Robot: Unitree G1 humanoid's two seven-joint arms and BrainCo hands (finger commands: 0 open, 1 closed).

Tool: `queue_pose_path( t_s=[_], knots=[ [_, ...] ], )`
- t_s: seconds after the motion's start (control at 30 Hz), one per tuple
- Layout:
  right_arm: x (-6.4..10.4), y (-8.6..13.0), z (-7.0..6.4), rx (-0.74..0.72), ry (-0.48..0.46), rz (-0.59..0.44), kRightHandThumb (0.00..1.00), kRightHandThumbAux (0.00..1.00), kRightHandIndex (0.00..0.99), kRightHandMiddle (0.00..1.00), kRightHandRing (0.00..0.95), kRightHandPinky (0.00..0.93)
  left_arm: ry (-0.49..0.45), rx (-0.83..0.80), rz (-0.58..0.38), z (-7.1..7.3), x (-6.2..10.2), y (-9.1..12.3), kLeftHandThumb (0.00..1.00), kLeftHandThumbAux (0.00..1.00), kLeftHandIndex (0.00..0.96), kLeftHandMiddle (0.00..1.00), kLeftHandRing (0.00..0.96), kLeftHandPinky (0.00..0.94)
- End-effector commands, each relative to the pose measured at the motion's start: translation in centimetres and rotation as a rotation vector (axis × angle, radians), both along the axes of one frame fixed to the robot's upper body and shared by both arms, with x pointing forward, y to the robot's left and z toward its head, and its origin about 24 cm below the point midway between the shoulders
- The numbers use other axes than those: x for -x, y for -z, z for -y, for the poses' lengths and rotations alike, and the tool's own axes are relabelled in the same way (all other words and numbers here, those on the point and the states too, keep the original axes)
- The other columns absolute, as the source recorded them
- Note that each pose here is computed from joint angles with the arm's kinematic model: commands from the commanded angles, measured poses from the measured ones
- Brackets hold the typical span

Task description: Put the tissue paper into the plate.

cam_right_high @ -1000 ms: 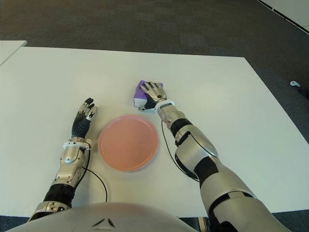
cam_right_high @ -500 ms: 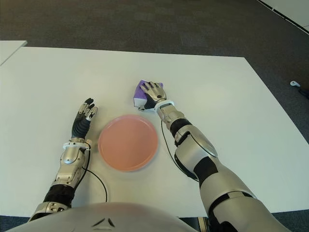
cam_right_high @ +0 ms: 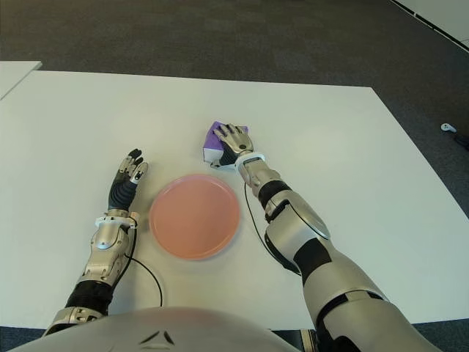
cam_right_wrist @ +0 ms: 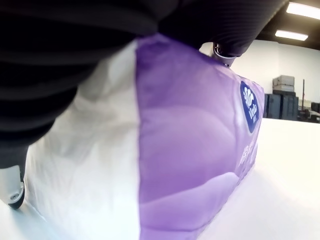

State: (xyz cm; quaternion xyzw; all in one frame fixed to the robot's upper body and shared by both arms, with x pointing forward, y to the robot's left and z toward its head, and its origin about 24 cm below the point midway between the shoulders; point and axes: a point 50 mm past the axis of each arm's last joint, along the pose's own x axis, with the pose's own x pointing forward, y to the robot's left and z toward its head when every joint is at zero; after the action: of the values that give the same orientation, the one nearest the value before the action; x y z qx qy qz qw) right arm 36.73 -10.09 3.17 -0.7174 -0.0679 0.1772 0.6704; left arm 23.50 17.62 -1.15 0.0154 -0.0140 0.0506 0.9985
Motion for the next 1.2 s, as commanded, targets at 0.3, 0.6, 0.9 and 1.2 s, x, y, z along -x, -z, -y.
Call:
queue_pose_path(
  t_s=[0.3,0.6,0.9,1.2],
  knots=[
    [7.7,9.9,2.7,-0.053,0.186,-0.293,0.892,0.642,0.404,0.468,0.459,0.511,-0.018,0.002,-0.101,-0.7,1.5,1.7,0.0,0.4,0.0,0.0,0.0,0.0],
    [7.6,9.3,2.8,-0.155,0.197,-0.175,0.96,0.65,0.459,0.505,0.458,0.619,-0.021,-0.001,-0.106,-0.8,1.6,1.7,0.0,0.39,0.0,0.0,0.0,0.0],
    [7.3,8.7,3.0,-0.104,0.166,-0.068,0.952,0.66,0.383,0.495,0.517,0.722,-0.024,0.009,-0.115,-0.8,1.5,1.7,0.0,0.401,0.0,0.0,0.0,0.0],
    [6.9,8.2,3.3,-0.048,0.133,0.001,0.952,0.66,0.381,0.504,0.521,0.751,-0.025,0.009,-0.119,-0.7,1.6,1.6,0.0,0.397,0.0,0.0,0.0,0.0]
  ],
)
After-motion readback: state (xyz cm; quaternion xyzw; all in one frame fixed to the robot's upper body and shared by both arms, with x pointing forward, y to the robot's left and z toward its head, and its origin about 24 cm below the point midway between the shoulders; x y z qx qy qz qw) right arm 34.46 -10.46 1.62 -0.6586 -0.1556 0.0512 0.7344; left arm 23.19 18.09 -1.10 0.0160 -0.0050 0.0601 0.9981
